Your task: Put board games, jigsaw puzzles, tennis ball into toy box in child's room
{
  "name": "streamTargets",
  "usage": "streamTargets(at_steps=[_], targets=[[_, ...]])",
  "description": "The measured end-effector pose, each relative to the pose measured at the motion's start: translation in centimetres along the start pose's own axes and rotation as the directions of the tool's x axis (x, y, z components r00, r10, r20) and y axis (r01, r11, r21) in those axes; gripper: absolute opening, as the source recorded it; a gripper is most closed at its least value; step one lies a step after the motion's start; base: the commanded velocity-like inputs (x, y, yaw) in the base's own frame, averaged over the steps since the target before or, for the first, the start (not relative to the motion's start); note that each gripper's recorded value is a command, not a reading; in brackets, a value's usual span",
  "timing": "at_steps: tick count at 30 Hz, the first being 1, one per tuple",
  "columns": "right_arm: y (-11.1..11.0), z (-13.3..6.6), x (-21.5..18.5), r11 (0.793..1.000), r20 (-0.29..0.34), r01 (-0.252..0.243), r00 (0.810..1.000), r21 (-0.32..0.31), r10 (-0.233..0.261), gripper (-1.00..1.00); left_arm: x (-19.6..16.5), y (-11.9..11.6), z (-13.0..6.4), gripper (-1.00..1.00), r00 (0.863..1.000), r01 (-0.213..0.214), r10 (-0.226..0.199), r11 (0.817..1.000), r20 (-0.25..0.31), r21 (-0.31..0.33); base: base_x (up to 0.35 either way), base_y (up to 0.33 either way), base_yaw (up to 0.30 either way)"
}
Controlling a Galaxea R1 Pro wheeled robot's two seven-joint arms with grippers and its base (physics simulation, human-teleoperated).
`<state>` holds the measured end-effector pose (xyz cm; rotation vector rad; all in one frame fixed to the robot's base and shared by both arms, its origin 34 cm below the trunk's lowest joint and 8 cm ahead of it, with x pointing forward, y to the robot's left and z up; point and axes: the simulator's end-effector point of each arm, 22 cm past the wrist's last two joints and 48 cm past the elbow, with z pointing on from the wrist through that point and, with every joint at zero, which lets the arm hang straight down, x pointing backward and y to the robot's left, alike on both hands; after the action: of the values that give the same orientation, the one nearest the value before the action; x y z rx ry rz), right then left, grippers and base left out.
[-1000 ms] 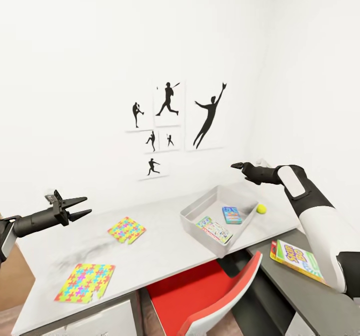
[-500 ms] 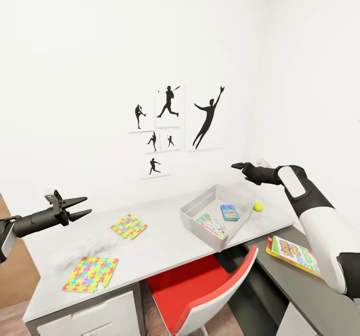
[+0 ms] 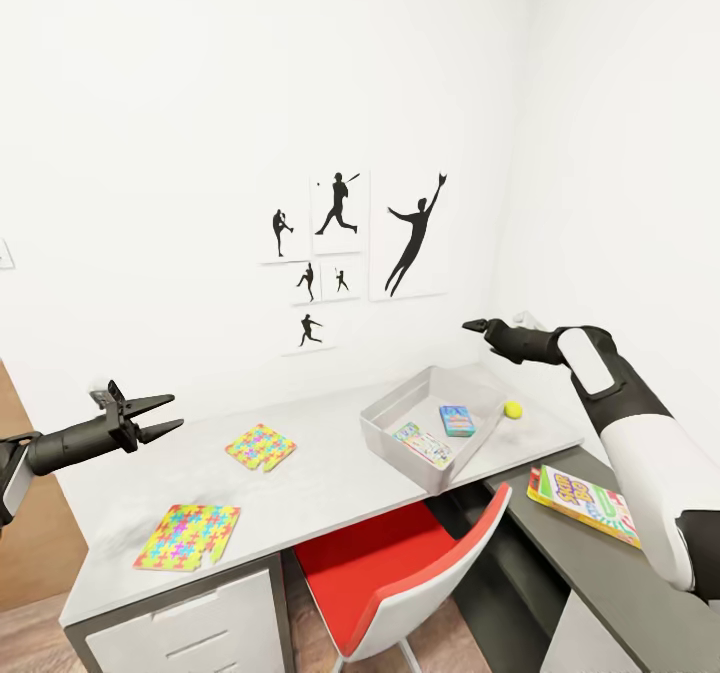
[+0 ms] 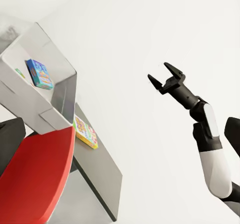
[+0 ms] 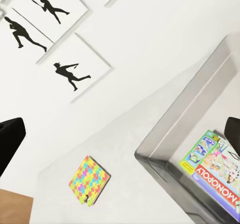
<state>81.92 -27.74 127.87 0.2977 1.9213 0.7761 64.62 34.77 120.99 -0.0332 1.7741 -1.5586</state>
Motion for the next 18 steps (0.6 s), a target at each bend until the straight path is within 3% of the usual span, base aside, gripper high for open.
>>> streamTargets(at_steps=[18], targets=[[0.21,-0.06,-0.09,1.0,0.008,0.01,1.0,0.002,-0.01,1.0,0.01,0.01,0.01,1.0,1.0,0.0,0.0,1.0,0.0,0.0,-0.001,0.0,0.0]])
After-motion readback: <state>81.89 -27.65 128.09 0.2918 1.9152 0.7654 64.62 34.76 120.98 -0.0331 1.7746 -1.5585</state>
